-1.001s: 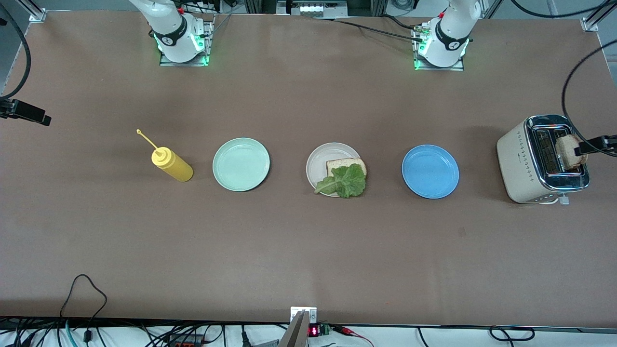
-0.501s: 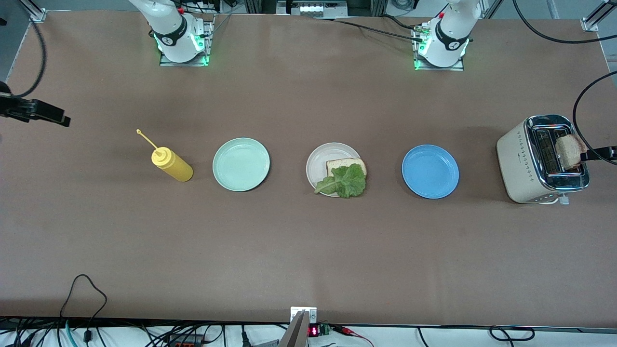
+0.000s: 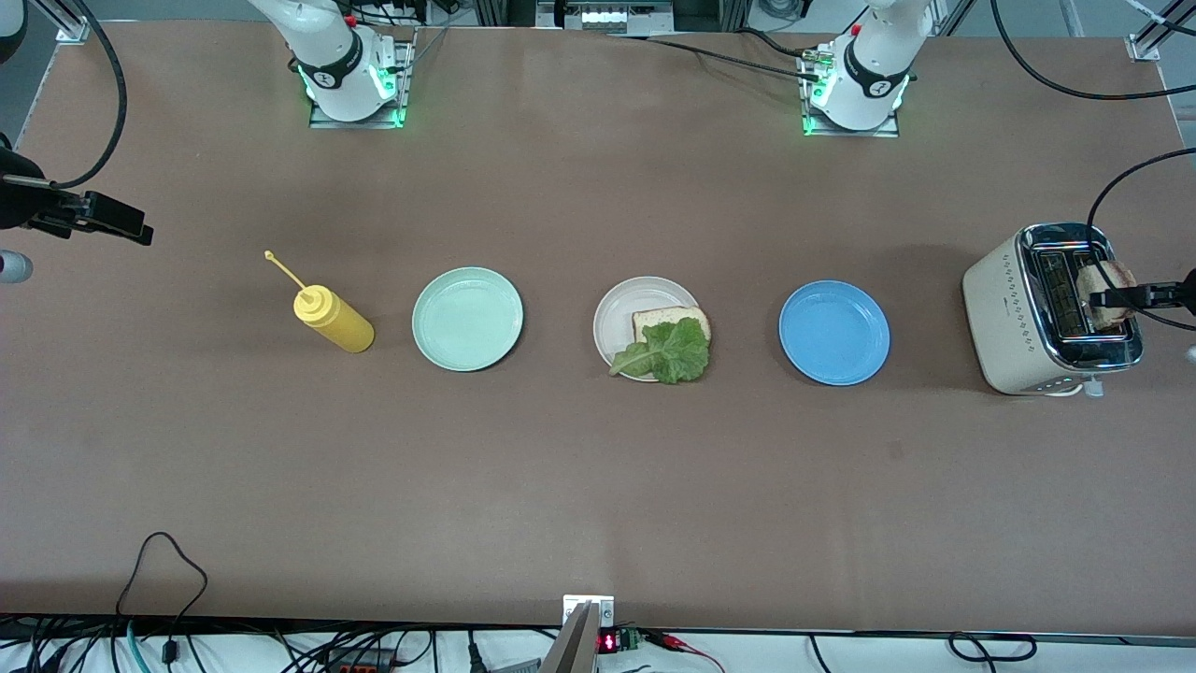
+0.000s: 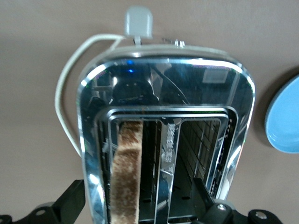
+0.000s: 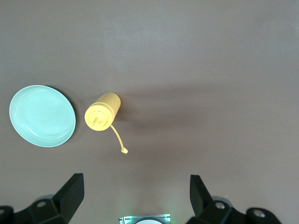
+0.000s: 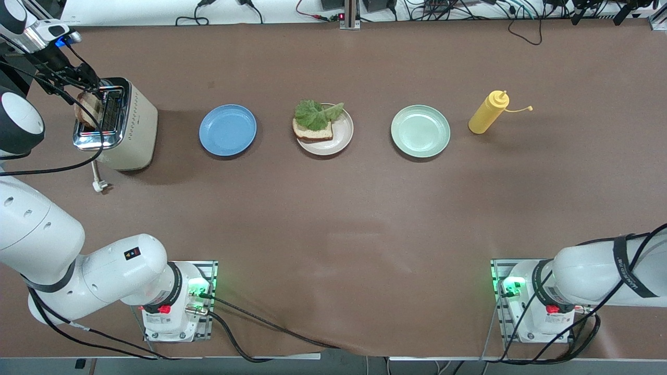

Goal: Make sandwich in beige plate with both arms

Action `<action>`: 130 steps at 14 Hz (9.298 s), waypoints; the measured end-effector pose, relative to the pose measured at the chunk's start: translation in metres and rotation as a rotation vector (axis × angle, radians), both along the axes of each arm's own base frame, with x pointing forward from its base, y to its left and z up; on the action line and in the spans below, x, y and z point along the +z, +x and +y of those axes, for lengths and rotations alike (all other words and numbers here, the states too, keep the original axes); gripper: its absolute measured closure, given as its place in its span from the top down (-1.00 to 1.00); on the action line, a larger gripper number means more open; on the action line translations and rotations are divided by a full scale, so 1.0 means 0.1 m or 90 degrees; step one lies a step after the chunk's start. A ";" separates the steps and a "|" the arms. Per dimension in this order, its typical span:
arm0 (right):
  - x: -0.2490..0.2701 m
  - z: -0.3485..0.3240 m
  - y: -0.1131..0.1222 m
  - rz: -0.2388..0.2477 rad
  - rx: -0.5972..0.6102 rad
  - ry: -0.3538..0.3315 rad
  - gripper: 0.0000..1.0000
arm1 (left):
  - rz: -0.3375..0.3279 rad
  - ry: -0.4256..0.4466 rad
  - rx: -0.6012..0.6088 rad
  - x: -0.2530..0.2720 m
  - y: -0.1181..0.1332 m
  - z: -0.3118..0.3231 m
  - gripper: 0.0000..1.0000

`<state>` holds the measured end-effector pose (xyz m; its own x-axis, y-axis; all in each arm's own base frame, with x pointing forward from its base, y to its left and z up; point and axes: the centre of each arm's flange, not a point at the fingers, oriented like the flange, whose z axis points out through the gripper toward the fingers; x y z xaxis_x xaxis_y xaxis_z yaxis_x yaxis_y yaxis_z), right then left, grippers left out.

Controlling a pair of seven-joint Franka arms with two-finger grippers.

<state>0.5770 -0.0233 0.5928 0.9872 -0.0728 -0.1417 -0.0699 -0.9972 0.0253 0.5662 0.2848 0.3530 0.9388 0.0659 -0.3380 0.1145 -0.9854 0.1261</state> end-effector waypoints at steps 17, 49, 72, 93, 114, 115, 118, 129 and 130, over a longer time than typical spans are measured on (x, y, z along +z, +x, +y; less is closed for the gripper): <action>0.00 -0.01 0.00 0.000 -0.001 0.000 1.00 | -0.002 -0.003 -0.006 0.09 -0.02 0.02 -0.68; 0.00 -0.12 -0.01 0.001 -0.013 -0.001 1.00 | 0.046 -0.217 -0.166 0.42 0.58 -5.47 -0.80; -0.01 -0.12 -0.01 0.001 -0.013 -0.001 1.00 | 0.034 -0.414 0.002 -1.13 0.28 -5.77 -0.80; -0.01 -0.12 -0.01 0.002 -0.014 -0.001 1.00 | 0.008 -0.470 -0.059 -1.69 0.32 -5.27 -0.79; -0.01 -0.12 -0.01 0.002 -0.014 -0.001 1.00 | -0.060 -0.352 -0.087 -0.73 0.70 -4.00 1.00; -0.01 -0.12 -0.01 0.002 -0.014 -0.001 1.00 | -0.069 -0.301 -0.115 -0.62 0.71 -3.89 1.00; -0.01 -0.12 -0.01 0.004 -0.012 -0.001 1.00 | -0.088 -0.140 -0.179 -0.28 0.75 -3.66 1.00; -0.06 -0.25 0.02 0.002 -0.025 -0.001 1.00 | -0.272 0.109 -0.121 1.82 0.85 -2.83 1.00; -0.06 -0.29 0.05 -0.009 -0.029 -0.002 1.00 | -0.272 0.102 -0.100 1.96 0.78 -2.80 1.00</action>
<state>0.5819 -0.0528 0.5867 0.9848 -0.1189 -0.1267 -0.1163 -0.9928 0.0272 0.6438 0.0045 0.5494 0.9942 -0.0680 0.0832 -0.0660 -0.9975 -0.0260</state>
